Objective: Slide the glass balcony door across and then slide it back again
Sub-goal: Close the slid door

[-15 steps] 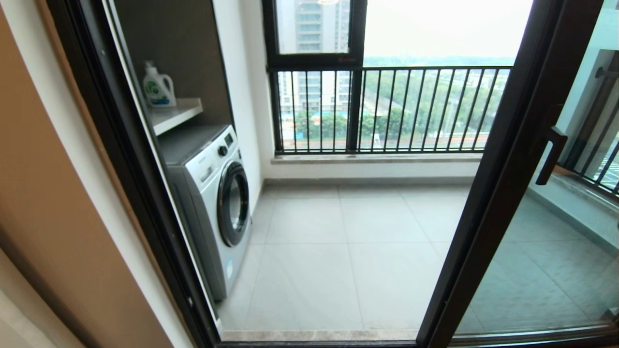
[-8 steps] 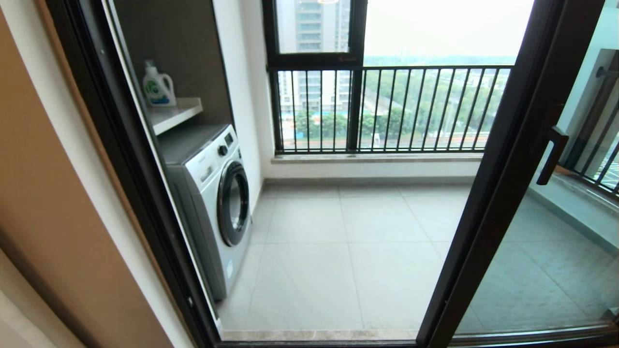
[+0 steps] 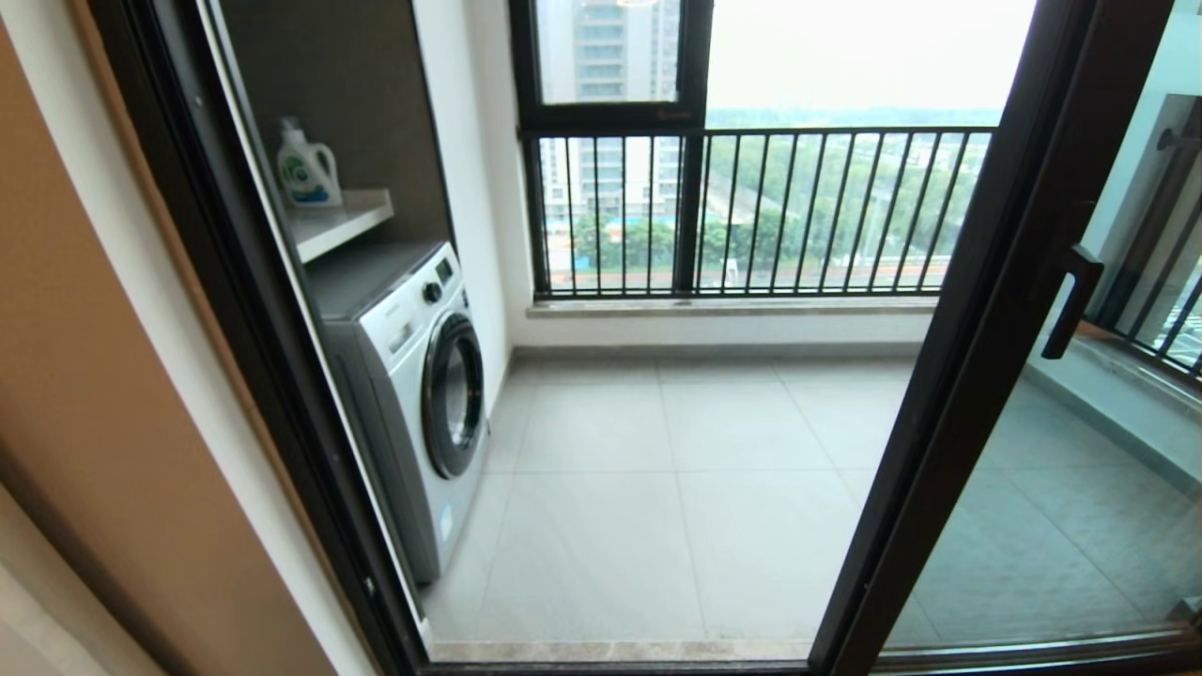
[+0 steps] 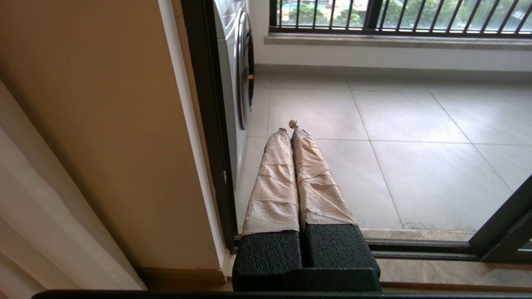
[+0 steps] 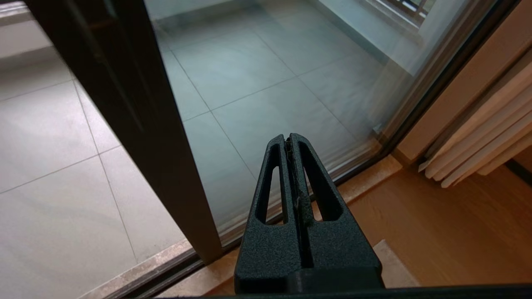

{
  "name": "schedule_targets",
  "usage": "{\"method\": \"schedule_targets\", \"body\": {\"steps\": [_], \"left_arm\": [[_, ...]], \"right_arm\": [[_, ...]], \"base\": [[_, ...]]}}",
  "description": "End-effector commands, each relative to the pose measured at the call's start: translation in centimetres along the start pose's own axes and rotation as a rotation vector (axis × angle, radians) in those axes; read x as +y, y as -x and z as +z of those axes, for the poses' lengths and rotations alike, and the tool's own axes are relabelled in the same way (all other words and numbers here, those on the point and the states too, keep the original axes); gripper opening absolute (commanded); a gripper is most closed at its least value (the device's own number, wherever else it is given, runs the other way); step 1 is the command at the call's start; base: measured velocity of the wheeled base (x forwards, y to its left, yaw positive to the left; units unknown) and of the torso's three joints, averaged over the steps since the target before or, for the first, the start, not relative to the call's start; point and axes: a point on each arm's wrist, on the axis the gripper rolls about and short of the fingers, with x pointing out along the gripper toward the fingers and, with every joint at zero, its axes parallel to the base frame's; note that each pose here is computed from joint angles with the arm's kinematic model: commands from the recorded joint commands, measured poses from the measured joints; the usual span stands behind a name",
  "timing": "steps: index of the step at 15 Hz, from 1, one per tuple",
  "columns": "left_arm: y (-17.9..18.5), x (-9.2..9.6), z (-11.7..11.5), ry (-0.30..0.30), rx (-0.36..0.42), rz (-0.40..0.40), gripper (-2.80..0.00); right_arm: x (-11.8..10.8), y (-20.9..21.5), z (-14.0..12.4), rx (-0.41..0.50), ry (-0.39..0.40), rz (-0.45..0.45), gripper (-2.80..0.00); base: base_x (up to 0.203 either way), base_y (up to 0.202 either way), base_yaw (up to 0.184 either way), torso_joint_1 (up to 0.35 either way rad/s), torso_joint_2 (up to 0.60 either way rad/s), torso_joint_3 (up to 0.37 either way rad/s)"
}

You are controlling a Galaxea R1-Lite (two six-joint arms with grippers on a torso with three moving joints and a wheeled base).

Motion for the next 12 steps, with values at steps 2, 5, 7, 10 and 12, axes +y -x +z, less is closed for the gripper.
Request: {"method": "schedule_targets", "body": {"steps": [2,5,7,10,12], "left_arm": [[0.0,0.0,0.0,0.000,0.002,0.001,-2.80],[0.0,0.0,0.0,0.000,0.001,0.001,-2.80],[0.0,0.0,0.0,0.000,0.001,0.001,-2.80],[0.0,0.0,0.0,0.000,0.000,0.001,-2.80],[0.0,0.0,0.0,0.000,0.002,0.001,-2.80]], "right_arm": [[-0.6,-6.1,-0.9,0.078,-0.011,0.036,-2.80],[-0.9,-10.4,0.2,0.030,-0.018,0.092,-2.80],[-0.9,-12.5,0.7,-0.007,-0.019,0.185,-2.80],[0.3,-13.1,1.6,-0.045,-0.008,0.283,-2.80],[1.0,-13.0,1.9,-0.056,-0.003,0.346,-2.80]], "base": [[0.000,0.000,0.000,0.000,0.00,0.000],[0.000,0.000,0.000,0.000,0.00,0.000],[0.000,0.000,0.000,0.000,0.00,0.000],[0.000,0.000,0.000,0.000,0.00,0.000],[0.000,0.000,0.000,0.000,0.00,0.000]]}}
